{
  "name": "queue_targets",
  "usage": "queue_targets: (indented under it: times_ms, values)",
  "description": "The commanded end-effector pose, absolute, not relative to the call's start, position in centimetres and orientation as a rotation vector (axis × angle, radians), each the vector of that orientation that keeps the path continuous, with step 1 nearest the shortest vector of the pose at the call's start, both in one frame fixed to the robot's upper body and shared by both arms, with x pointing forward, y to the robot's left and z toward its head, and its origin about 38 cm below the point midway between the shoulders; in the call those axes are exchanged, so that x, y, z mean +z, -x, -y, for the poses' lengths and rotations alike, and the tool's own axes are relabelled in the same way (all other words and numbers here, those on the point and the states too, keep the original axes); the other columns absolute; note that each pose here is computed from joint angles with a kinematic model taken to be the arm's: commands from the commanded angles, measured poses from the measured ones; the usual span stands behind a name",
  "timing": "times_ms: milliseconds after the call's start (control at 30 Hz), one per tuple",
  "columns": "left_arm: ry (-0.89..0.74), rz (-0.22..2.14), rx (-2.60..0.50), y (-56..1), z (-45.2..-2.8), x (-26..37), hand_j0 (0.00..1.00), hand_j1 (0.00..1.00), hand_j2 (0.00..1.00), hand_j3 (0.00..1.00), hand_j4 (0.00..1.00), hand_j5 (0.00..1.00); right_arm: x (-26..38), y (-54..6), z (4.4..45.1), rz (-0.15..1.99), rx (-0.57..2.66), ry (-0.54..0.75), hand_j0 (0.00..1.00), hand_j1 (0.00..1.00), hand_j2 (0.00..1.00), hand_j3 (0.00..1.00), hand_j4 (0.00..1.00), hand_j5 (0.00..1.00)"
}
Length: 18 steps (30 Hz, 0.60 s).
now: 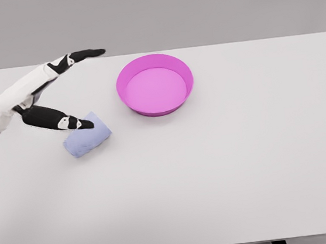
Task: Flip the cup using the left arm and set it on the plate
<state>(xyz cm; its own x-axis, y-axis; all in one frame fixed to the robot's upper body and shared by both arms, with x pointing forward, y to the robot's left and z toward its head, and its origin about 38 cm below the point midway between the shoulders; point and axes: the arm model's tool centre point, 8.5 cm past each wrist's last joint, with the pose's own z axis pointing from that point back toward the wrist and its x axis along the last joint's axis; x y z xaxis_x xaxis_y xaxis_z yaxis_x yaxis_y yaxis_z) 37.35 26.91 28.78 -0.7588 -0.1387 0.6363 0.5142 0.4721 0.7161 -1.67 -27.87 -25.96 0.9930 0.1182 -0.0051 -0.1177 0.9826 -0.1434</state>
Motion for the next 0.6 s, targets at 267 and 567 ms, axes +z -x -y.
queue_targets:
  times_ms: [267, 567]
  values:
    - [0.354, 1.813, -1.280, -36.7, -26.1, 23.2, 1.00, 1.00, 1.00, 1.00, 1.00, 1.00, -26.0, 1.7, 27.9, 0.003, 0.118, 0.144, 1.00, 1.00, 1.00, 1.00, 1.00, 1.00]
    - [0.162, 1.736, -1.248, -38.0, -27.8, 23.1, 1.00, 1.00, 1.00, 1.00, 1.00, 1.00, -26.0, 1.7, 27.9, 0.005, 0.118, 0.144, 1.00, 1.00, 1.00, 1.00, 1.00, 1.00]
